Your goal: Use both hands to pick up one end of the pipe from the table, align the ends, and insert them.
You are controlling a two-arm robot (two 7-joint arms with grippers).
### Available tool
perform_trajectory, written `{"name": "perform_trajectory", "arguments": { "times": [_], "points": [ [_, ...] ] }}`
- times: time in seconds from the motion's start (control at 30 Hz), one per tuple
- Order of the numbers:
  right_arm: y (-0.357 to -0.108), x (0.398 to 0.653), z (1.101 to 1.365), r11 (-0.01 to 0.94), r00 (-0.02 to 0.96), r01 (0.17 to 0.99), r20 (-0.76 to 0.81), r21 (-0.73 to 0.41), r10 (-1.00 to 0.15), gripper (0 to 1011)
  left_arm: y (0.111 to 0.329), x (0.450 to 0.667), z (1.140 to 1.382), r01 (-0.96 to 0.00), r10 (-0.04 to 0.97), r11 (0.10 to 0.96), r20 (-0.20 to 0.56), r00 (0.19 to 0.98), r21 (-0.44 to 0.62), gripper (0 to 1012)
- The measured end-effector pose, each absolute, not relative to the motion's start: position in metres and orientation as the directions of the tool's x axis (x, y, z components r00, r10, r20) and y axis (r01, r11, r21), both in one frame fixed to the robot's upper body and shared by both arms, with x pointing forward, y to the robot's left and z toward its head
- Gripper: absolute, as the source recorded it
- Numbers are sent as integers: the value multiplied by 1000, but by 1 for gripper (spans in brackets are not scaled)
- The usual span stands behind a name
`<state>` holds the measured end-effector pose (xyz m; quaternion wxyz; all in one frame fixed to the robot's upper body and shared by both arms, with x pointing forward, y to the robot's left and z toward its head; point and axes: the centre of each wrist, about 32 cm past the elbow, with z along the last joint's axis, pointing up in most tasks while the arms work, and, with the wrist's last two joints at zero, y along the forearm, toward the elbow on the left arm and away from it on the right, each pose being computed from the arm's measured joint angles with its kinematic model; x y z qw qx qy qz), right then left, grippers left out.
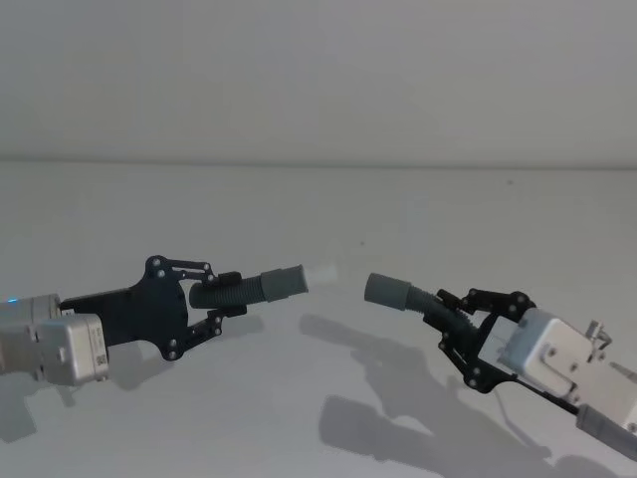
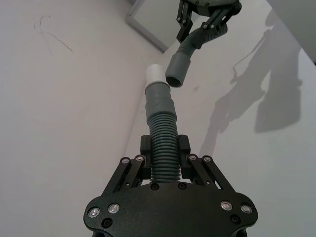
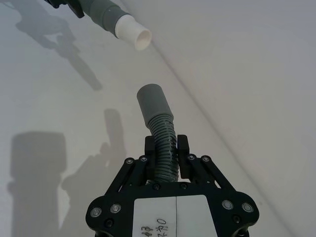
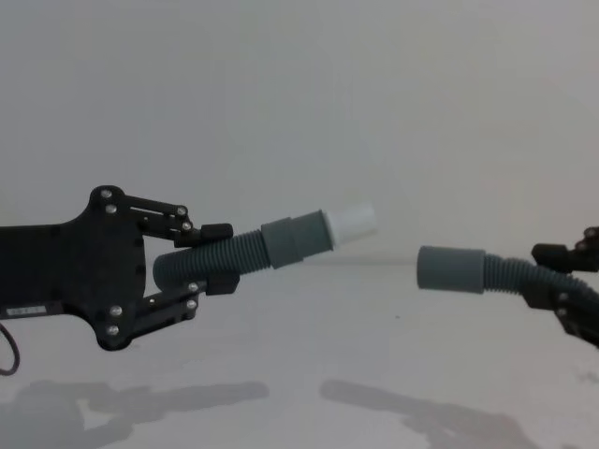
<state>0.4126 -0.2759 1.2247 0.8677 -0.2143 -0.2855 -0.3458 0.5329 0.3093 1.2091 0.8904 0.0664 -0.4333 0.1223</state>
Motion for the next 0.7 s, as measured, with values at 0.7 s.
{"name": "perform_trajectory", "arguments": {
  "times": [0.7],
  "points": [
    [-282, 401, 1244, 681, 548, 721, 709, -130, -444, 253, 310, 533, 1209, -264, 151, 965, 801, 579, 8, 308]
  ]
}}
